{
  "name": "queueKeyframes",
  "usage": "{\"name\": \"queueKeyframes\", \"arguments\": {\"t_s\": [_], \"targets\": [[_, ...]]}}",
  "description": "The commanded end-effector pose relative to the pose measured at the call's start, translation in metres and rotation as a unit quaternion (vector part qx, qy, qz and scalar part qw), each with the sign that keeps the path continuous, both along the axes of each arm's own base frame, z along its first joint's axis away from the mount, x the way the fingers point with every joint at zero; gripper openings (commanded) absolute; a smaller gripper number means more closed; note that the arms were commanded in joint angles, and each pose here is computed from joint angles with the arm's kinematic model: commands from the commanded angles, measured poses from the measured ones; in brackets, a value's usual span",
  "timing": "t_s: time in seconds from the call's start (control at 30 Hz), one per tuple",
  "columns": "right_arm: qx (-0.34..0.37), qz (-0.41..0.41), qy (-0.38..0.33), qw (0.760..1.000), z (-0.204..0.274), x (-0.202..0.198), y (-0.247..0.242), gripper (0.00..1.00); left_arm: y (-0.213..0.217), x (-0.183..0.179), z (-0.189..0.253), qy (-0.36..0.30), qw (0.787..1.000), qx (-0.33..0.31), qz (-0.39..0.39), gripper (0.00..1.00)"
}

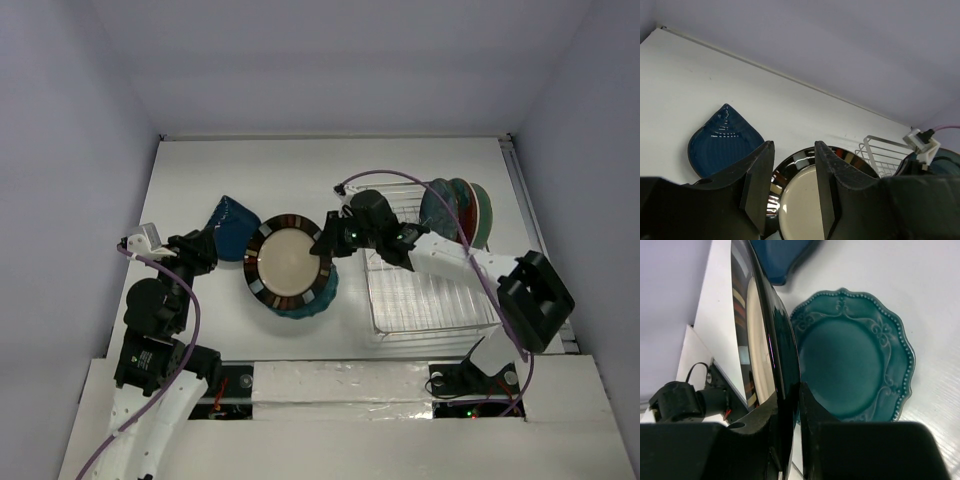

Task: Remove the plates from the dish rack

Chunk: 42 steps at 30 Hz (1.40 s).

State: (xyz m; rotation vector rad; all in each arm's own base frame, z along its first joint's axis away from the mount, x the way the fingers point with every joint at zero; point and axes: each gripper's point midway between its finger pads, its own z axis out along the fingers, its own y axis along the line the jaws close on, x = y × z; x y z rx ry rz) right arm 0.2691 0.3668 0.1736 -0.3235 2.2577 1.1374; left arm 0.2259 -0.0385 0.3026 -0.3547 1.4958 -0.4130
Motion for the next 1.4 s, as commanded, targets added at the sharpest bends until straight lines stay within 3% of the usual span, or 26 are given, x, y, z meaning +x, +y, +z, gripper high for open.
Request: {"name": "queueKeyframes", "arguments": {"t_s": [0.0,0.4,0.8,0.97,1.2,1.37], "targets": [[0.11,0.025,-0.05,0.992,0.058,0.005,0.029,0.0,0.0,0.002,0.007,-0.015,1.0,-0.005,0.001,0.35],[0.07,0.007,-0.002,0.998,-0.004,0.001,0.021,0.04,0.0,0.002,0.007,-0.015,1.0,-0.005,0.001,0.35],[-0.015,-0.027,0.018,0.999,-0.053,0.001,-0.003,0.48,0.0,0.002,0.008,-0.016,1.0,-0.006,0.001,0.35],[-0.047,-0.045,0.023,0.998,-0.068,0.002,-0.014,0.51,0.0,0.001,0.009,-0.019,1.0,-0.006,0.001,0.35],[-0.094,-0.071,0.013,0.993,-0.077,0.005,-0.019,0.76,0.001,0.0,0.009,-0.02,1.0,-0.006,0.001,0.35],[-0.141,-0.087,0.011,0.986,-0.084,0.007,-0.026,0.85,0.001,-0.002,0.011,-0.025,1.0,-0.007,0.001,0.35]]}}
